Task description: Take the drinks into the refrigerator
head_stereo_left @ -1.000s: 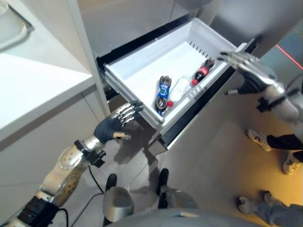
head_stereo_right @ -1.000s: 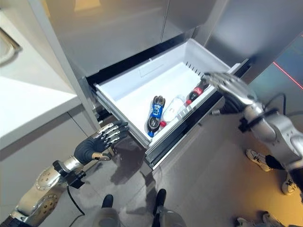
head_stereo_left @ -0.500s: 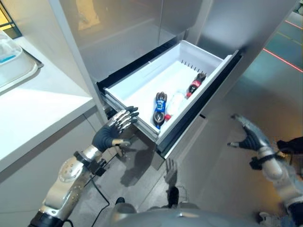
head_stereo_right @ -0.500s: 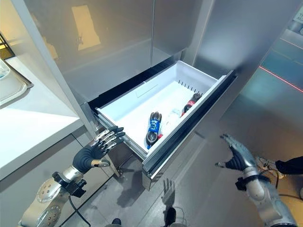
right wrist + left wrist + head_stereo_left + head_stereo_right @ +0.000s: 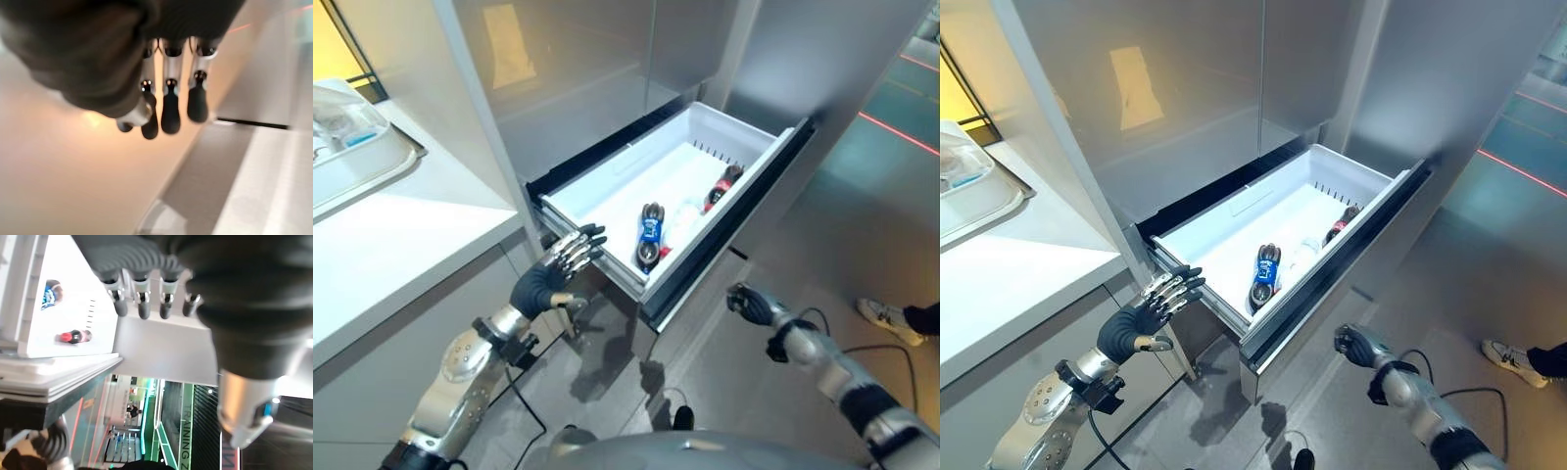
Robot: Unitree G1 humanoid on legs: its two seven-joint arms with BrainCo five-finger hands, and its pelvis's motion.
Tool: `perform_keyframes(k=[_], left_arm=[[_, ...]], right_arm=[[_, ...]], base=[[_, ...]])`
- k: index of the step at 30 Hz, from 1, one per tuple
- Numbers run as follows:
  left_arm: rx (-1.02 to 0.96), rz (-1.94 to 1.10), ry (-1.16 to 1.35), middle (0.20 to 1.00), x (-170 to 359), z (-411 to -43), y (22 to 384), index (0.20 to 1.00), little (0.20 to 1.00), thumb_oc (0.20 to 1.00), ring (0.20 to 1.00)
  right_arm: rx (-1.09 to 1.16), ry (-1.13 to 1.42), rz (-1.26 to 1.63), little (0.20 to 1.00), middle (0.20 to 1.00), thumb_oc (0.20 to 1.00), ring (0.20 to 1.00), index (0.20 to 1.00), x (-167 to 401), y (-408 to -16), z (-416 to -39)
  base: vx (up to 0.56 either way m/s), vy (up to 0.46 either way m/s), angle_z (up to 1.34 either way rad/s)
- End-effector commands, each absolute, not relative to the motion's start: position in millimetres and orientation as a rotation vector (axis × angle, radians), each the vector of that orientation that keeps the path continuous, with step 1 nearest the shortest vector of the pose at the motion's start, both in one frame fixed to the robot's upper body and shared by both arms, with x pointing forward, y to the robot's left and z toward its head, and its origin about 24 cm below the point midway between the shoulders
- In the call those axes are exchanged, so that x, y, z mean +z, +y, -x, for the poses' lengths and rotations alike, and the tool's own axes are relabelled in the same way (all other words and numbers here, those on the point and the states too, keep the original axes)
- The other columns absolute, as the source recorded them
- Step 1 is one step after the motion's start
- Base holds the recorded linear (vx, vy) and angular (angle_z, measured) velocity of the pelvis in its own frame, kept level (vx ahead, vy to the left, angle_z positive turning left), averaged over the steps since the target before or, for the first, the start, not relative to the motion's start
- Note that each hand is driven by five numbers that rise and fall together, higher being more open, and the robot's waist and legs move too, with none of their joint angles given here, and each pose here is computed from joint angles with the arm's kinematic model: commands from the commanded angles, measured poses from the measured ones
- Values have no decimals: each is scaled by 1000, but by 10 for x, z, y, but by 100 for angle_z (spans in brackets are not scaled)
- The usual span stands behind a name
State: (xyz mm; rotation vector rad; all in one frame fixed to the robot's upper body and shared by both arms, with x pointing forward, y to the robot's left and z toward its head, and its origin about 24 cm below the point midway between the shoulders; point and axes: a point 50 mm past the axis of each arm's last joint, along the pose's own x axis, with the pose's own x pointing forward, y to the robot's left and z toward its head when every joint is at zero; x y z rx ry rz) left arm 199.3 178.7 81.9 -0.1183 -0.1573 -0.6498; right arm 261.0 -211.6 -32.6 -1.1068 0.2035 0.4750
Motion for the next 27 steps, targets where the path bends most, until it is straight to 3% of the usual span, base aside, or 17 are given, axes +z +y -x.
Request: perform_keyframes(k=[1,11,16,19,20,23,27], left_arm=[[-711,89,-298,1000,1051,-2013,1691,1000,1000,1000,1000],[-785,73,-313,1000,1126,-2021,1621,1000,1000,1000,1000],[-835,65,-335,1000,1203,-2063,1566,1000,1000,1000,1000],[-848,58,-347,1000,1238,-2091,1546,1000,1000,1000,1000],[-852,57,-354,1000,1253,-2116,1527,1000,1000,1000,1000],[-846,54,-354,1000,1250,-2148,1518,1000,1000,1000,1000],[-839,59,-358,1000,1257,-2155,1512,1000,1000,1000,1000]], right_arm=[[456,45,1174,200,200,200,200,200,93,-1998,-3060],[475,-113,1366,200,200,200,200,200,699,-1793,-3578],[269,-356,1421,200,200,200,200,200,1697,-1805,-3906],[215,-521,1391,200,200,200,200,200,2115,-1629,-3929],[218,-698,1351,200,200,200,200,200,2437,-1370,-3861],[231,-903,1310,200,200,200,200,200,2793,-1107,-3697],[239,-947,1264,200,200,200,200,200,2856,-1040,-3645]], base=[[-14,-2,18],[-31,-18,36],[-37,-68,80],[-2,-42,88],[11,-3,50],[13,5,31],[2,18,29]])
